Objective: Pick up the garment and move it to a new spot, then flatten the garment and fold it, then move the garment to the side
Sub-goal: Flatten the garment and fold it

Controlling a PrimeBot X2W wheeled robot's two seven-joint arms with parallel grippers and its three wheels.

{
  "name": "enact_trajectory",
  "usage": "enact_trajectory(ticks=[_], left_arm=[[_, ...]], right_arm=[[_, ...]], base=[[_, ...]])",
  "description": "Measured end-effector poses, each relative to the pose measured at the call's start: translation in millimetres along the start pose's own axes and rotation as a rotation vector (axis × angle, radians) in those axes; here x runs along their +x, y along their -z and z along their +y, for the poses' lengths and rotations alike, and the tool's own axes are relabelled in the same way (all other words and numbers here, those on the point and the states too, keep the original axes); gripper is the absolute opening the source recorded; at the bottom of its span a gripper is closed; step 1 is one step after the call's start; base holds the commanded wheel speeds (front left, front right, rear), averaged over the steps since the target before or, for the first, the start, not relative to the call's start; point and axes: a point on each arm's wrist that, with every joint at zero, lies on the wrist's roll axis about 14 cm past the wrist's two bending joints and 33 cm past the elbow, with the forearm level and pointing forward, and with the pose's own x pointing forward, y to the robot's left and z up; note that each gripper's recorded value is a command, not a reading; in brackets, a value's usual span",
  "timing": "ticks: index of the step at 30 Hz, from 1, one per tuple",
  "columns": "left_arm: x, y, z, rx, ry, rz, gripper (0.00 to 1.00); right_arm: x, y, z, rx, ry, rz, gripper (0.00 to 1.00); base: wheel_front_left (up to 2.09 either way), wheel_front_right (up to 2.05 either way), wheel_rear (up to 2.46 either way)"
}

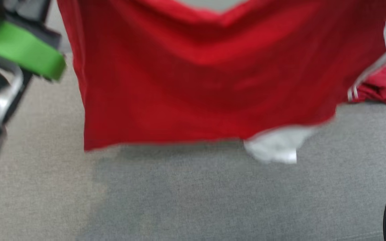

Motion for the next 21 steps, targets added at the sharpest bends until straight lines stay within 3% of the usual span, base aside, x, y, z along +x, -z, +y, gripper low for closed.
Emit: enact_trajectory(ticks=[10,16,21], left_arm=[[96.8,33.5,68.8,0.115,-0.122,-0.095,0.0],[128.4,99.4,72.1,0.078,-0.142,-0.061,0.0],[129.9,187.0,54.7,0.014,-0.119,0.054,0.0]], right_arm=[[110.7,46.7,11.7,-0.031,0.009,-0.091,0.0],[129.0,117.7,22.8,-0.007,0.016,-0.034,0.0],[107.8,208.8,46.5,0.021,-0.026,0.101,0.0]], base=[[0.0,0.0,0.0],[0.0,0.0,0.0],[0.0,0.0,0.0]])
